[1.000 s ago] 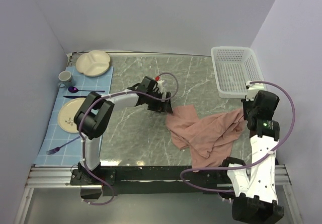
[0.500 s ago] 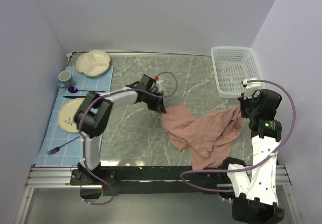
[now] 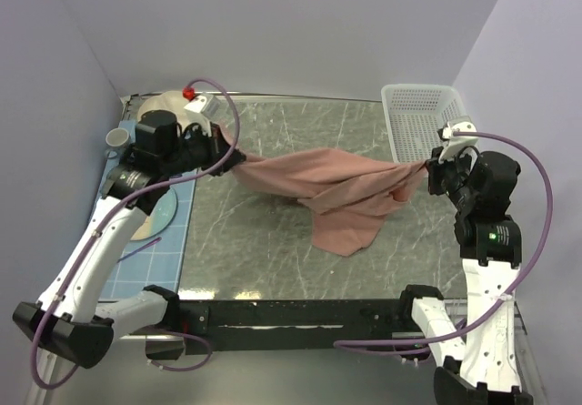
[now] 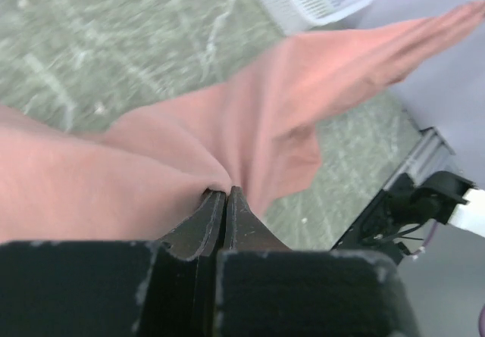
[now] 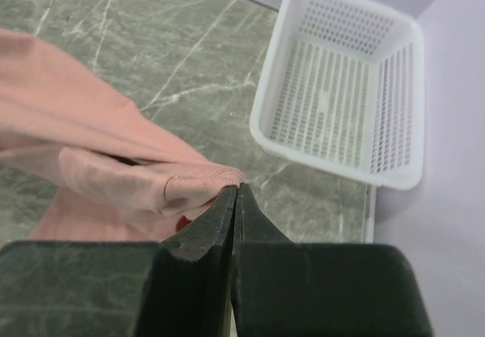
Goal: Roll the t-shirts
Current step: Place the T-shirt at the center of the board.
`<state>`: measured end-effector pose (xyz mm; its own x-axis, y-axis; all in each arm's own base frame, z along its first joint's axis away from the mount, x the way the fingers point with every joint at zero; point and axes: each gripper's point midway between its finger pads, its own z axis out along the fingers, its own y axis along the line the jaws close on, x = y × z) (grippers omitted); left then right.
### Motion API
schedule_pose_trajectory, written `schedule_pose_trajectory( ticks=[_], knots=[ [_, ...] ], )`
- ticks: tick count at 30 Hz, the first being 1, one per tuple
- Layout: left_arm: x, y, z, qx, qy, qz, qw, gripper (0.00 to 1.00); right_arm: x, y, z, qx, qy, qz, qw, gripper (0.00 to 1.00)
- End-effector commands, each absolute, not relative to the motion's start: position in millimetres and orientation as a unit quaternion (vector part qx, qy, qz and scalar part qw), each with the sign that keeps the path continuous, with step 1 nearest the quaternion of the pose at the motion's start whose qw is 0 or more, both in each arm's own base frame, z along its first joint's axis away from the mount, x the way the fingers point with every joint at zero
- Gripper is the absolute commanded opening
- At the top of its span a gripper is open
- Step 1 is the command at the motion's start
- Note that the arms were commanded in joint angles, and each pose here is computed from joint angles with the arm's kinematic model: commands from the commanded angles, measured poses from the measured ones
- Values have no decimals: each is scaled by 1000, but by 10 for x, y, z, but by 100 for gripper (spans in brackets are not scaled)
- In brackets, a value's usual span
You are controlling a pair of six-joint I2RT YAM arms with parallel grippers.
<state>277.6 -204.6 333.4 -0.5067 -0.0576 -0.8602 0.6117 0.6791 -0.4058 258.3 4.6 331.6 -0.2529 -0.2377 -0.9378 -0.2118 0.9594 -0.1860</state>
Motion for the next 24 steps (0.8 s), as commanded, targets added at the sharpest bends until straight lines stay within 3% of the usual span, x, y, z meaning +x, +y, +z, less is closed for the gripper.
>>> schedule_pose_trajectory(
  ticks=[1,4,7,16,21,22,23,24],
  knots=[
    [2746,-1814,3226,162,820,-315,449,1,2461,-42,3328,-103,793,-11,600,0],
    [2729,-1806,3376,163,811,-317,464,1,2401,-50,3300,-95,794,-12,600,0],
    [2929,-1807,3192,144,822,-310,455,1,2488,-182,2914,-73,828,-27,556,0],
    [3982,-1929,2134,123,873,-243,405,1,2855,-559,1855,-79,887,-67,450,0],
    [4336,-2005,1440,121,903,-223,347,1,2945,-640,1608,-102,896,-75,425,0],
    [4403,-2027,1432,118,902,-226,348,4,2943,-634,1580,-109,898,-74,420,5],
    [4430,-2048,1377,116,904,-229,342,23,2943,-610,1562,-120,898,-69,418,16],
    [4464,-2065,1291,109,908,-230,333,35,2926,-593,1585,-139,897,-69,414,31]
  ],
)
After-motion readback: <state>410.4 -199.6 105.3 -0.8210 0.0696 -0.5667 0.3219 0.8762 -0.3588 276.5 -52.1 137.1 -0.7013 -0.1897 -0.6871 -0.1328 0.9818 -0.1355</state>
